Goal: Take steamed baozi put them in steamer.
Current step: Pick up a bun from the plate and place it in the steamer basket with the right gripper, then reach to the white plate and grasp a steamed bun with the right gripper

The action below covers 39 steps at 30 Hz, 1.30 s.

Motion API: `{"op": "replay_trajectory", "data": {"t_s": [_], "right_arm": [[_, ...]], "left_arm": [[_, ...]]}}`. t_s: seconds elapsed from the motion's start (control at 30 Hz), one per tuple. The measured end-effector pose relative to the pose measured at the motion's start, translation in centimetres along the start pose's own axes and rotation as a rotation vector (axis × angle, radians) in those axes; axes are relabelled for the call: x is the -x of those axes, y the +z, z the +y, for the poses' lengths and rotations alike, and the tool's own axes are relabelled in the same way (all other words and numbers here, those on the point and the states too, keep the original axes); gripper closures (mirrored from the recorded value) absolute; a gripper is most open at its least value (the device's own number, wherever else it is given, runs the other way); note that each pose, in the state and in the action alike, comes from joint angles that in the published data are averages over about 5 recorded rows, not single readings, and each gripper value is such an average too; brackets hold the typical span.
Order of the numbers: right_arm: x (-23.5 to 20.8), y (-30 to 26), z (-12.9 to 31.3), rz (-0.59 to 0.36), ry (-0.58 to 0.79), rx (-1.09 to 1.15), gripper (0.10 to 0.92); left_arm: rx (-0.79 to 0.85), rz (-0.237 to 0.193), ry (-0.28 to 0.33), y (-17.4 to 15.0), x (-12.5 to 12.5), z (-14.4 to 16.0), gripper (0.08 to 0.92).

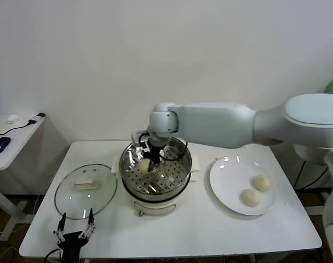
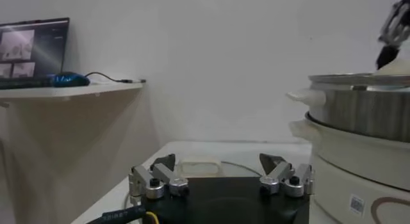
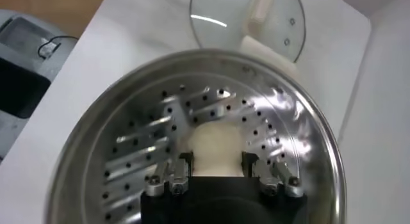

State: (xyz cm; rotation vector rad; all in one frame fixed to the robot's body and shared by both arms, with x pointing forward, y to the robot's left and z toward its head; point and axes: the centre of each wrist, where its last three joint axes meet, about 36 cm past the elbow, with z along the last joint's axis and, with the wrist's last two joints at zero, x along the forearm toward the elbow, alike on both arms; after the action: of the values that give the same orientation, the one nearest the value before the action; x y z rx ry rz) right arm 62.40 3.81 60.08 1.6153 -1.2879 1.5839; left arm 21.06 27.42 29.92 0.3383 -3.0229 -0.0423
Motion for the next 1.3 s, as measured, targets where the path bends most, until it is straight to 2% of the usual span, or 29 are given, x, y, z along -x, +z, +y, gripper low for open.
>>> {"op": "replay_trajectory", "data": {"t_s": [0.1, 0.2, 0.5, 0.7, 0.97, 1.17, 1.3], "right_arm": [[0.8, -0.7, -0.2, 0.003, -0.004, 0.001, 0.494], [1.2, -1.2, -0.3, 0.004, -0.006, 0.004, 0.449], [1.2, -1.5, -0.3, -0.007, -0.008, 0.013, 0.221], [-1.0, 0.4, 0.2, -0.011, 0.001, 0.014, 0.200], [-6.8, 8.4, 2.3, -0.023, 0.024, 0.028, 0.200], [-11.3, 18.1, 4.9, -0.020, 0.040, 0.075, 0.199], [-12.3, 24.7, 7.9, -0.007, 0.026, 0.123, 0.200]], "left_arm": [[0.001, 0.000, 0.000, 0.1, -0.1, 0.0, 0.177], [0.002, 0.001, -0.001, 0.1, -0.3, 0.0, 0.177], [0.001, 0.001, -0.004, -0.1, -0.4, 0.1, 0.177], [-0.002, 0.001, -0.002, -0.2, -0.3, 0.0, 0.177], [-0.004, -0.001, 0.003, -0.4, -0.3, -0.2, 0.177], [-0.001, 0.003, 0.004, -0.2, -0.3, -0.1, 0.177], [0.000, 0.011, 0.006, 0.0, -0.5, -0.2, 0.177]]}}
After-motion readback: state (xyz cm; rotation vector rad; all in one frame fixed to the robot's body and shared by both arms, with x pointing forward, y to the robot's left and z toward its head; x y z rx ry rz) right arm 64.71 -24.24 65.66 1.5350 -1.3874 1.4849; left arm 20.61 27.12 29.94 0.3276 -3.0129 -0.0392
